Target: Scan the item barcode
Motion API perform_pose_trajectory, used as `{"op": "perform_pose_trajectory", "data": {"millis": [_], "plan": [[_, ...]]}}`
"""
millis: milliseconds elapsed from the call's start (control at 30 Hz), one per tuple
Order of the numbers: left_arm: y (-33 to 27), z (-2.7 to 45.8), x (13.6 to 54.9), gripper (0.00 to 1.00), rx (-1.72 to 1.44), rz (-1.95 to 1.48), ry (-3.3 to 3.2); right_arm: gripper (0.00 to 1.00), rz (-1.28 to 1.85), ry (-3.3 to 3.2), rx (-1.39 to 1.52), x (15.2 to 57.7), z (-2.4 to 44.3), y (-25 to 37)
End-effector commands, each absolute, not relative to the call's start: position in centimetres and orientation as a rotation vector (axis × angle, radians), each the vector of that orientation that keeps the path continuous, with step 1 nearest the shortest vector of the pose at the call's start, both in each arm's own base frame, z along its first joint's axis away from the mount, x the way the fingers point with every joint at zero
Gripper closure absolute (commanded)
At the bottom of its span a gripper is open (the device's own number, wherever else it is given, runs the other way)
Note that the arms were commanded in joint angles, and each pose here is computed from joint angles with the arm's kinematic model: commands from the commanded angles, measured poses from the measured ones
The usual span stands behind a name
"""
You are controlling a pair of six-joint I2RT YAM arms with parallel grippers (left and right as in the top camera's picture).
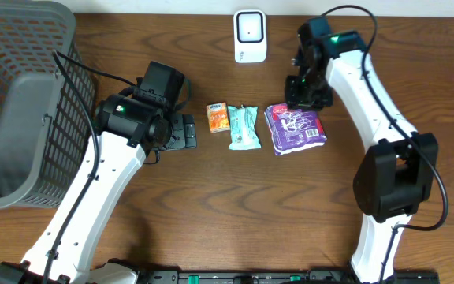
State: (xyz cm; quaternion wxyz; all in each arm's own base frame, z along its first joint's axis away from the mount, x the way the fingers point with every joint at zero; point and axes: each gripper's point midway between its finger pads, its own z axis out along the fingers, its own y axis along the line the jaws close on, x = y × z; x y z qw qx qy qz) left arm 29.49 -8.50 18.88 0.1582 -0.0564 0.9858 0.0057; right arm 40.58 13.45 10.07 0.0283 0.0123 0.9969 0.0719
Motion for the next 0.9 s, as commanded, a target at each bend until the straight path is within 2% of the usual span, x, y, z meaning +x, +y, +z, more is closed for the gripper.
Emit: {"op": "perform_pose_trajectory", "data": {"millis": [0, 300, 433, 567, 733, 867], "plan": [[-8.3, 19.0, 29.5, 0.02, -0.146, 0.027, 2.817, 0.66, 0.103, 3.075, 0.022, 39.9, 8.8, 13.5], [-8.3, 19.0, 29.5, 0.02, -0.146, 0.027, 2.817, 0.63, 0.036, 3.049, -0.046, 39.1, 4.1, 14.5], [-8.3, 19.0, 29.5, 0.02, -0.146, 0.027, 2.817, 0.62, 0.037, 3.043, -0.045, 39.5, 6.2, 14.6], [-8.3, 19.0, 29.5, 0.02, -0.146, 0.027, 2.817, 0.57, 0.021, 3.024, -0.025, 40.4, 10.3, 14.0], [-8.3, 19.0, 29.5, 0.02, -0.146, 0.028, 2.817, 0.41, 0.036, 3.013, -0.042, 40.4, 13.4, 14.2], [-8.3, 19.0, 29.5, 0.02, -0.146, 0.027, 2.817, 0.34, 0.012, 3.032, -0.108, 39.3, 13.1, 15.6]]}}
